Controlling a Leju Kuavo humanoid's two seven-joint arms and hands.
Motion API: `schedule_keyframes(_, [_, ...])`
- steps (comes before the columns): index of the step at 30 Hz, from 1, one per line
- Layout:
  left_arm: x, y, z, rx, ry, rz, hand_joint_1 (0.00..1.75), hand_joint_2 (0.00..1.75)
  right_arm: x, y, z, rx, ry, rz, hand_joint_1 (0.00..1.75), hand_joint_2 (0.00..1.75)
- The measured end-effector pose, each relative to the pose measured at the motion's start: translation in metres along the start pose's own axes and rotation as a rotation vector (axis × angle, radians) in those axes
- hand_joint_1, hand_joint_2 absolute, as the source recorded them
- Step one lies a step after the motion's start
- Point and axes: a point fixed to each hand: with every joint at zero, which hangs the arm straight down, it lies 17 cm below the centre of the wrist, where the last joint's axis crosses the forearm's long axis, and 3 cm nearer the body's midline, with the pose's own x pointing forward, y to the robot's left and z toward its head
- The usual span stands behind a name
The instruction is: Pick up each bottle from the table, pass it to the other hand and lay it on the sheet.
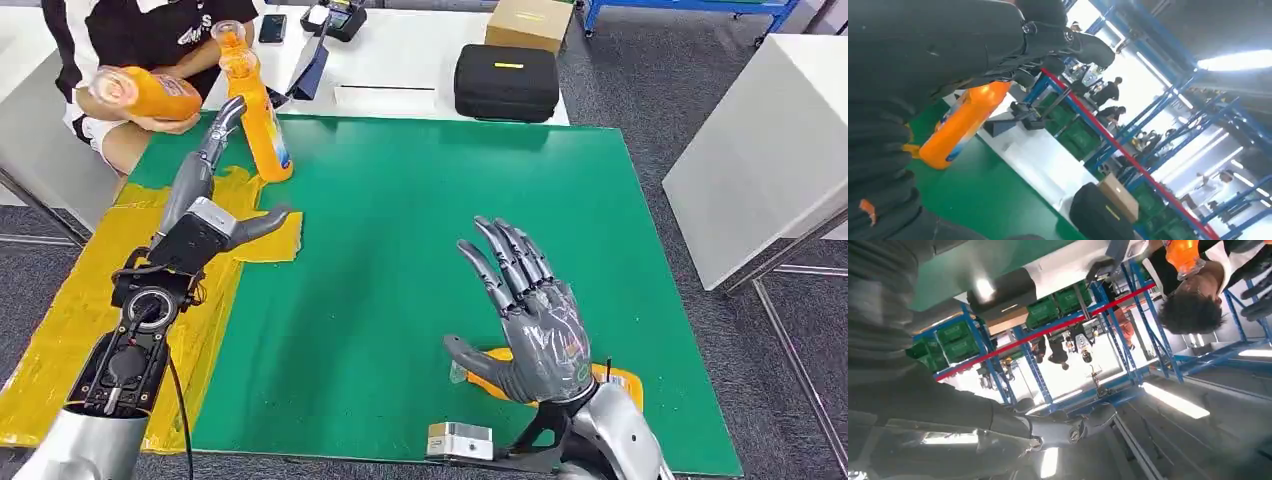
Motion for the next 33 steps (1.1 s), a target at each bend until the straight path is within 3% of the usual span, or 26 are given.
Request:
schedule_keyframes(7, [0.009,0.0,0.005,0.022,-0.007,0.128,0.0,1.75,-0.014,0.007,0.009,0.052,0.043,0.08,0.0,1.75])
schedule_keyframes(13, [0.024,-0.011,0.018,0.028,-0.04,0.294,0.0,1.75,-0.036,0.048,0.063,0.307,0.066,0.141,0.0,1.75])
schedule_keyframes(17, [0.033,-0.017,0.025,0.041,-0.043,0.367,0.0,1.75,-0.056,0.055,0.093,0.413,0.107,0.162,0.0,1.75])
schedule_keyframes(33, [0.06,-0.027,0.046,0.103,-0.039,0.386,0.0,1.75,-0.117,0.062,0.165,0.588,0.352,0.153,0.0,1.75])
